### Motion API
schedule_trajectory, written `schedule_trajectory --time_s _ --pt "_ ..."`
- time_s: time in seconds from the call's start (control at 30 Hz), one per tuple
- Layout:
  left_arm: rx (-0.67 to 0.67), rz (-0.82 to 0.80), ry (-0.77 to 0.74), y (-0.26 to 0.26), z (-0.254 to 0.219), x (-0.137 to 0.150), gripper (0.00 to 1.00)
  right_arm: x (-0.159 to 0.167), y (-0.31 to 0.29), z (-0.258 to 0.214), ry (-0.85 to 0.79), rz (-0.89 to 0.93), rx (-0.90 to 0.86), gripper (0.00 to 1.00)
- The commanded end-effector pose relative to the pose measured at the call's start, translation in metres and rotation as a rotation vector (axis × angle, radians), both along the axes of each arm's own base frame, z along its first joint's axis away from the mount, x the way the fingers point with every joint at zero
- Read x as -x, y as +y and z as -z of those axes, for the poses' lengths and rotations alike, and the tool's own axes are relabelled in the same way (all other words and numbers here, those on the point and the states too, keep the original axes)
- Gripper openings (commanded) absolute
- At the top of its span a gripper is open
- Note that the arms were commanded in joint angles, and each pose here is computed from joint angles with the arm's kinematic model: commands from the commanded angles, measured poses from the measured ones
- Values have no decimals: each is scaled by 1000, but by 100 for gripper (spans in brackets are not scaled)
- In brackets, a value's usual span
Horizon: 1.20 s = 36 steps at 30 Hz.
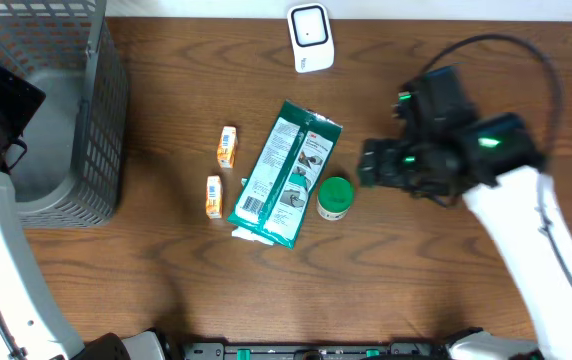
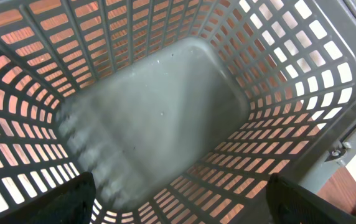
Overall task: Scan the item barcode
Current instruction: 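Reach the right gripper down to the green-lidded Knorr jar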
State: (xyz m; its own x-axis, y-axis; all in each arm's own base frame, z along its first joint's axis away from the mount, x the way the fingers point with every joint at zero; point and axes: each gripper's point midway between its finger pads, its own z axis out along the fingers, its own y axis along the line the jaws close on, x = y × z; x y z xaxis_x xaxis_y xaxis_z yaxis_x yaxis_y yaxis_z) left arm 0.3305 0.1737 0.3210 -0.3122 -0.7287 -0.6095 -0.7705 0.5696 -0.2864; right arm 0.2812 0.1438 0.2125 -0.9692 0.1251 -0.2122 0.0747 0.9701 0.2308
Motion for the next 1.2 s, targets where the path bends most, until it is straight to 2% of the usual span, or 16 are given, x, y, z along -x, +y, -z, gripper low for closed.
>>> schedule_trajectory --time_s 0.0,0.2,0.43,0.6,0.93,1.17 --pt "-8 -2 2 2 -1 0 88 7 17 45 97 87 37 99" --pt "-8 -2 2 2 -1 0 88 2 42 106 152 62 81 99" --pt "-8 -2 2 2 -1 0 88 -13 51 135 158 69 97 99" --pt "-8 -2 2 2 -1 0 88 -15 50 148 180 74 119 95" --pt "-8 -2 2 2 -1 0 88 -15 51 153 188 73 125 77" --pt "-8 -2 2 2 -1 0 88 -13 54 153 171 56 145 76"
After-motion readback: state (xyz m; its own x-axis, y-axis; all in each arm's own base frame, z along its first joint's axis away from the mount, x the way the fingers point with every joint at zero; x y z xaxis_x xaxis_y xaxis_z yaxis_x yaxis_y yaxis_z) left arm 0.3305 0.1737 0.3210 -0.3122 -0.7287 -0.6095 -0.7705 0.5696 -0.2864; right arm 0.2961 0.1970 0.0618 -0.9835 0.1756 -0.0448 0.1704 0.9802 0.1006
